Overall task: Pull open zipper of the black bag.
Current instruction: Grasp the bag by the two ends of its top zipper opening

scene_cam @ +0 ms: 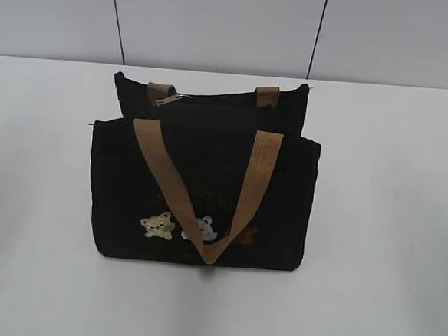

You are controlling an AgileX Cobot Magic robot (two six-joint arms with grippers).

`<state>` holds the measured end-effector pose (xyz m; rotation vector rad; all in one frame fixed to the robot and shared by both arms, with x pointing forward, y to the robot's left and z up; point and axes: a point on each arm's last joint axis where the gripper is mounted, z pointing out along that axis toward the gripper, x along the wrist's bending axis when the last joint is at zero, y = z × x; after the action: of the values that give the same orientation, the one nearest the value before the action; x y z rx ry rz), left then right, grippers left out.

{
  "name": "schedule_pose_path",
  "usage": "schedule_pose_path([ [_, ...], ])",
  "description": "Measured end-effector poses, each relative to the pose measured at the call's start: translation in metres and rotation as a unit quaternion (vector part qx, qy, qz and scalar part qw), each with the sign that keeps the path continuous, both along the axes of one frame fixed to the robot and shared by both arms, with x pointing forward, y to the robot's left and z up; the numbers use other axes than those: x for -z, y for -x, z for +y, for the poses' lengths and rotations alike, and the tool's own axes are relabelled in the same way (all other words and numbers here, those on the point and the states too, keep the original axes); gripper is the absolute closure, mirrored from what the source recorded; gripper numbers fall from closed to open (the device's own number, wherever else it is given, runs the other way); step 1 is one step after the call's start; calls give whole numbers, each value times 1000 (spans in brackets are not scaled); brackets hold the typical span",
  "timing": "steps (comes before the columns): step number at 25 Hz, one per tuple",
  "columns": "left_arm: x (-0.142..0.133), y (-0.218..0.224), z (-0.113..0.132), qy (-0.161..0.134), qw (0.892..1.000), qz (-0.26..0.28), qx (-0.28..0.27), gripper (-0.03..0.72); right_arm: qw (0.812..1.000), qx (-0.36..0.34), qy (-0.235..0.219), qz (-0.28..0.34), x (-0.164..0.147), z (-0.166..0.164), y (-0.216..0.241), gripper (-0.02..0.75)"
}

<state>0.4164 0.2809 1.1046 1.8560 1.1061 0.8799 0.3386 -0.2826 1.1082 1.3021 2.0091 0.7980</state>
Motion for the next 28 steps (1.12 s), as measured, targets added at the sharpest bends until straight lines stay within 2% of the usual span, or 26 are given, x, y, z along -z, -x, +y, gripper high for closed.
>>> schedule_pose_path([
  [2, 1, -18, -7, -36, 996, 12, 75, 309, 1000, -28, -3, 9, -10, 5, -18, 365],
  [4, 1, -34, -16, -56, 985, 21, 163, 311, 998, -63, -9, 12, -21, 12, -39, 365],
  [7, 5, -62, -27, -40, 966, 32, 252, 311, 992, -125, -1, 17, -36, 21, -76, 365],
  [9, 10, -83, -30, -29, 958, 42, 282, 311, 986, -165, -1, 19, -45, 27, -96, 365],
  [14, 24, -128, -33, -41, 934, 40, 352, 311, 967, -254, -17, 19, -62, 42, -151, 365],
  [19, 53, -149, -42, -52, 909, 47, 411, 311, 932, -362, 20, -12, -67, 71, -188, 365],
  [23, 69, -158, -53, -75, 901, 30, 427, 311, 911, -411, 7, -21, -73, 113, -204, 365],
  [28, 85, -168, -70, -101, 892, 18, 440, 311, 887, -463, -8, 8, -64, 161, -226, 365],
])
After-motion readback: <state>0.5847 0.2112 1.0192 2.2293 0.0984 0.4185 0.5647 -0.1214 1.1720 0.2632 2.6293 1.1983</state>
